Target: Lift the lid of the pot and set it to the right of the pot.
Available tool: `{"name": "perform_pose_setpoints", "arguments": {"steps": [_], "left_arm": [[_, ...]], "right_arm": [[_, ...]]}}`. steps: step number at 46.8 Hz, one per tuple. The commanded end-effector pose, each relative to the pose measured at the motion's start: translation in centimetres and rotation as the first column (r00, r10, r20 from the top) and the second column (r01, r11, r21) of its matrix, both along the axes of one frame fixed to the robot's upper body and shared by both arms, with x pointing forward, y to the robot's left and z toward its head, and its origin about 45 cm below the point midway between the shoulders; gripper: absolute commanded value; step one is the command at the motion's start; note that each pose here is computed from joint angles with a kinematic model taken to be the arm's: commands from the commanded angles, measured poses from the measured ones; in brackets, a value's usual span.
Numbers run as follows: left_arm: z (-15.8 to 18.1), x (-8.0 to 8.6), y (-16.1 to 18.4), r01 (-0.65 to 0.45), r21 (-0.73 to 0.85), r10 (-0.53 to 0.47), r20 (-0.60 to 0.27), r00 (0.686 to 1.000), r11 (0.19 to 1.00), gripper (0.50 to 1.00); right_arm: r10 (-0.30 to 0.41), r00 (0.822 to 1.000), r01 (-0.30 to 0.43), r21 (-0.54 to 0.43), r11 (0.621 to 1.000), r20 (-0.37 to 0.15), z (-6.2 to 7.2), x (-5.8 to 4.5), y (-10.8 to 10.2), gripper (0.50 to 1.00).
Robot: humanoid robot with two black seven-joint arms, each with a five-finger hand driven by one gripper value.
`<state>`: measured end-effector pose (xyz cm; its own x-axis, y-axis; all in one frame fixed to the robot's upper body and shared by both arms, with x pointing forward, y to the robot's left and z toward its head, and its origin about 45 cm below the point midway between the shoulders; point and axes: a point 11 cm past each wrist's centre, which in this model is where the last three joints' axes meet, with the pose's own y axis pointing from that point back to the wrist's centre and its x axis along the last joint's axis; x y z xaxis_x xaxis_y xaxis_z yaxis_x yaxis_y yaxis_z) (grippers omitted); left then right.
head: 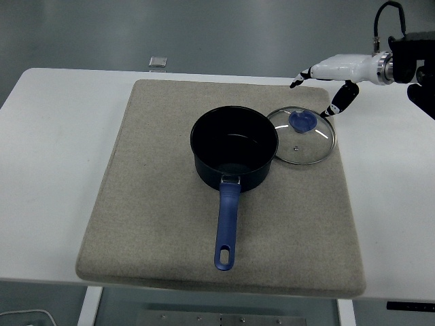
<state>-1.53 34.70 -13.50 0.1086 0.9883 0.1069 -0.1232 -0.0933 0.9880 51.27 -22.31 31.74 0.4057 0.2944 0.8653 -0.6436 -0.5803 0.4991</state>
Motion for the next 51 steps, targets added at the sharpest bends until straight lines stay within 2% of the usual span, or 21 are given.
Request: {"name": "perform_pose_setpoints", "arguments": {"steps": [1,3,7,11,14,17,22,26,30,33,36,40,43,46,48,51], "left_arm": [[0.0,0.0,0.0,0.0,0.0,0.0,0.0,1.0,1.0,1.0],[0.0,0.0,0.0,0.0,0.0,0.0,0.0,1.0,1.0,1.0],[0.0,0.0,0.0,0.0,0.0,0.0,0.0,1.0,1.0,1.0],[0.0,0.0,0.0,0.0,0.0,0.0,0.0,1.0,1.0,1.0],[0.0,0.0,0.0,0.0,0.0,0.0,0.0,1.0,1.0,1.0],[0.0,0.0,0.0,0.0,0.0,0.0,0.0,1.0,1.0,1.0],[0.0,0.0,0.0,0.0,0.0,0.0,0.0,1.0,1.0,1.0],[0.0,0.0,0.0,0.0,0.0,0.0,0.0,1.0,1.0,1.0],[0.0,0.0,0.0,0.0,0.0,0.0,0.0,1.0,1.0,1.0],[0.0,0.0,0.0,0.0,0.0,0.0,0.0,1.0,1.0,1.0],[0.0,0.0,0.0,0.0,0.0,0.0,0.0,1.0,1.0,1.0],[0.0,0.0,0.0,0.0,0.0,0.0,0.0,1.0,1.0,1.0],[0.0,0.0,0.0,0.0,0.0,0.0,0.0,1.0,1.0,1.0],[0.0,0.0,0.0,0.0,0.0,0.0,0.0,1.0,1.0,1.0],[0.0,0.0,0.0,0.0,0.0,0.0,0.0,1.0,1.0,1.0],[0.0,0.0,0.0,0.0,0.0,0.0,0.0,1.0,1.0,1.0]], "right_arm": [[0.006,0.999,-0.007,0.021,1.0,0.034,1.3,0.3,0.5,0.897],[-0.001,0.999,-0.003,0.075,0.997,0.05,2.2,0.5,1.0,0.897],[-0.027,0.997,0.008,0.255,0.967,0.071,4.1,0.9,2.7,0.897],[-0.062,0.995,0.028,0.399,0.917,0.074,5.8,1.2,3.4,0.897],[-0.095,0.992,0.042,0.507,0.861,0.08,7.3,1.5,3.6,0.897],[-0.139,0.986,0.051,0.624,0.78,0.093,9.0,1.8,3.7,0.897],[-0.21,0.975,0.068,0.792,0.607,0.078,11.8,2.3,3.3,0.897],[-0.242,0.97,0.078,0.894,0.442,0.035,14.1,2.6,2.9,0.897],[-0.265,0.964,0.101,0.957,0.27,-0.027,15.4,2.8,1.9,0.897],[-0.276,0.959,0.119,0.978,0.17,-0.069,15.8,3.0,1.2,0.897],[-0.28,0.954,0.134,0.987,0.09,-0.104,16.0,3.1,0.7,0.897],[-0.288,0.947,0.154,0.988,0.014,-0.143,15.7,3.3,0.0,0.897],[-0.295,0.932,0.211,0.977,-0.033,-0.211,15.0,3.6,-0.2,0.897],[-0.309,0.897,0.304,0.949,-0.084,-0.315,13.5,4.0,-0.9,0.897],[-0.319,0.863,0.375,0.92,-0.118,-0.393,12.2,4.3,-1.4,0.897],[-0.335,0.807,0.453,0.874,-0.177,-0.486,11.1,4.6,-2.1,0.897]]}}
